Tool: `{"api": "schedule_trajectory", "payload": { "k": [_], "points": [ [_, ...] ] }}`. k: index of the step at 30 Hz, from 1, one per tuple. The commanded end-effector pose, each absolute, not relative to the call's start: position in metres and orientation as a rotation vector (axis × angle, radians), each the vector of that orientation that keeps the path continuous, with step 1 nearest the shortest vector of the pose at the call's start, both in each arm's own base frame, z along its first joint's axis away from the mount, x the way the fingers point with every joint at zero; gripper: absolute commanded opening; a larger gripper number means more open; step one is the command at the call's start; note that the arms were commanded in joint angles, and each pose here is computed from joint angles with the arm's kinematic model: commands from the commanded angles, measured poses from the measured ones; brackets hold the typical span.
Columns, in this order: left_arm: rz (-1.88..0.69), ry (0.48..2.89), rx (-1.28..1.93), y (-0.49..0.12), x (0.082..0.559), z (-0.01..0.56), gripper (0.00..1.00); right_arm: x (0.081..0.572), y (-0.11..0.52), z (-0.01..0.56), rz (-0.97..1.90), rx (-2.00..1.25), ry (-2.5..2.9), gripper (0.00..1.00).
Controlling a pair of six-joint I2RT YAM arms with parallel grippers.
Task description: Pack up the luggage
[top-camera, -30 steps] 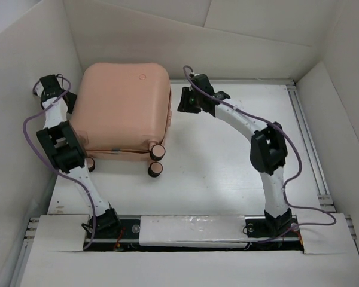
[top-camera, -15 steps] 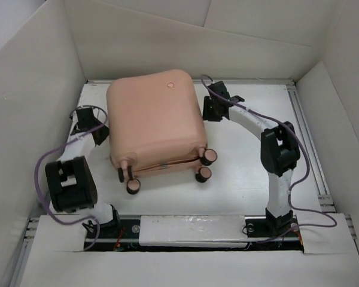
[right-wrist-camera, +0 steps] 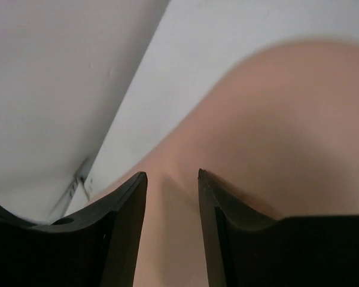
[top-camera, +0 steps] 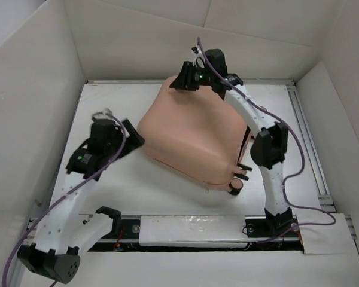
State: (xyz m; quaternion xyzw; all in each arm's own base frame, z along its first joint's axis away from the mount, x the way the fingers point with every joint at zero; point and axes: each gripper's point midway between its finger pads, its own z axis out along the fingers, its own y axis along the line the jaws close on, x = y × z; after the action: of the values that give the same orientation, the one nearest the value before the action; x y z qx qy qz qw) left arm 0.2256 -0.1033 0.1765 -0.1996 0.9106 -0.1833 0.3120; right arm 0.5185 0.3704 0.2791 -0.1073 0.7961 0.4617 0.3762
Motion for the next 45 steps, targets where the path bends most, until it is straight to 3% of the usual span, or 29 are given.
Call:
{"api": "schedule_trajectory", "payload": {
  "k": [1,2,4,5,7,8,9,10,11,12,15,18,21,22,26,31,38,39,42,45],
  "points": [
    [-0.447,1.973,-0.568,-0.07,0.257,0.311,0.86,0.478,0.335,0.376,1.184,-0.323,1.801,0.47],
    [-0.428,1.929,-0.57,-0.067,0.269,0.325,0.87,0.451,0.308,0.432,1.1,-0.339,1.677,0.51],
    [-0.427,1.891,-0.551,-0.077,0.314,0.341,0.87,0.44,0.28,0.428,0.968,-0.26,1.687,0.6],
    [-0.444,1.837,-0.531,-0.081,0.331,0.365,0.87,0.41,0.261,0.459,0.927,-0.256,1.622,0.6],
    [-0.457,1.814,-0.509,-0.086,0.381,0.38,0.87,0.388,0.219,0.444,0.785,-0.134,1.673,0.6],
    [-0.47,1.814,-0.509,-0.087,0.398,0.381,0.87,0.396,0.208,0.413,0.725,-0.082,1.756,0.55],
    [-0.527,1.844,-0.482,-0.092,0.413,0.376,0.85,0.376,0.187,0.418,0.695,-0.022,1.749,0.45],
    [-0.575,1.849,-0.481,-0.09,0.43,0.372,0.83,0.377,0.154,0.403,0.589,0.095,1.778,0.34],
    [-0.582,1.915,-0.55,-0.069,0.461,0.337,0.79,0.368,0.134,0.355,0.503,0.173,1.903,0.11],
    [-0.635,1.932,-0.562,-0.066,0.475,0.33,0.69,0.351,0.112,0.353,0.458,0.24,1.893,0.04],
    [-0.73,2.072,-0.607,-0.059,0.512,0.27,0.55,0.328,0.055,0.286,0.276,0.424,2.021,0.0],
    [-0.753,2.18,-0.631,-0.064,0.524,0.22,0.48,0.312,0.029,0.24,0.224,0.555,2.113,0.07],
    [-0.826,2.247,-0.592,-0.089,0.513,0.186,0.41,0.31,0.032,0.205,0.254,0.576,2.191,0.18],
    [-0.824,2.3,-0.611,-0.094,0.502,0.162,0.41,0.317,0.035,0.202,0.279,0.576,2.178,0.26],
    [-0.867,2.355,-0.59,-0.11,0.465,0.133,0.38,0.355,0.068,0.17,0.412,0.475,2.253,0.37],
    [-0.911,2.436,-0.516,-0.135,0.405,0.113,0.35,0.393,0.168,0.144,0.67,0.162,2.397,0.36],
    [-0.905,2.471,-0.536,-0.128,0.316,0.106,0.31,0.457,0.29,0.181,0.908,-0.175,2.325,0.33],
    [-0.919,2.424,-0.53,-0.128,0.308,0.12,0.31,0.472,0.304,0.214,0.93,-0.206,2.242,0.33],
    [-0.901,2.43,-0.569,-0.123,0.274,0.119,0.31,0.491,0.312,0.227,0.932,-0.209,2.226,0.36],
    [-0.91,2.443,-0.618,-0.122,0.246,0.115,0.31,0.521,0.294,0.273,0.911,-0.171,2.129,0.45]
  ]
}}
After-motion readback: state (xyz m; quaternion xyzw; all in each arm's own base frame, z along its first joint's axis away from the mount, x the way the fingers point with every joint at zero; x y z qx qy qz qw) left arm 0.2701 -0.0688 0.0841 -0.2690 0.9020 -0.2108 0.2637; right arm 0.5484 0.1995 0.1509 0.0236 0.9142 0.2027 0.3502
